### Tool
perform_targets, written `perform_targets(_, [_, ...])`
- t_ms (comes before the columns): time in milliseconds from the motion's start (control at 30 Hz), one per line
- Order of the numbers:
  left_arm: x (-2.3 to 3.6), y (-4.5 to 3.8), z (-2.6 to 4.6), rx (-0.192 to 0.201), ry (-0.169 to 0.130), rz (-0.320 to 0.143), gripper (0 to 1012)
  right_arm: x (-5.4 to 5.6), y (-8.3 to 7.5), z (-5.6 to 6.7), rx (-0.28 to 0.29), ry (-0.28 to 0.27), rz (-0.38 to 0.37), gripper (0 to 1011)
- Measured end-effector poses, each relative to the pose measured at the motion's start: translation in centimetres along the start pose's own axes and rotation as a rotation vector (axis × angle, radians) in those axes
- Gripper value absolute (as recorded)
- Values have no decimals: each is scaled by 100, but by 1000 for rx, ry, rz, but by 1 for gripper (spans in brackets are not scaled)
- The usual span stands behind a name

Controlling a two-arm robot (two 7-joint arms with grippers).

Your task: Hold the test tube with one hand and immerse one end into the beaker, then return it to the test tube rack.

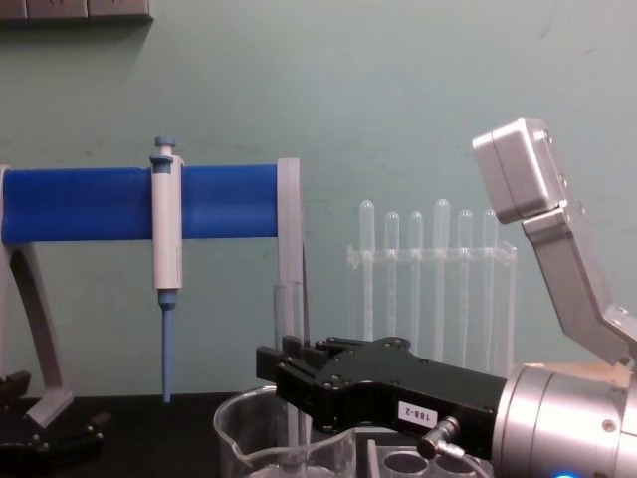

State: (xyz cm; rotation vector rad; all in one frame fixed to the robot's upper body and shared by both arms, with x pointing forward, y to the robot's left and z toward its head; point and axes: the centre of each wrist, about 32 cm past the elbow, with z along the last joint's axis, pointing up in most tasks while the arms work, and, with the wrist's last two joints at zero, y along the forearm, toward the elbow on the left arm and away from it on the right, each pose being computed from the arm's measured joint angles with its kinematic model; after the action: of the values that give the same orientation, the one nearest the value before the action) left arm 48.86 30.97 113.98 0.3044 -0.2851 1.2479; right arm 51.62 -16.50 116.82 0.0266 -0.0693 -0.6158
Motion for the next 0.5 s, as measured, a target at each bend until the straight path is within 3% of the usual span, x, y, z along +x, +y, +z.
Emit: perform_targets(500, [0, 0, 0, 0, 0, 0, 1000, 0, 0, 0, 0, 0, 0, 226])
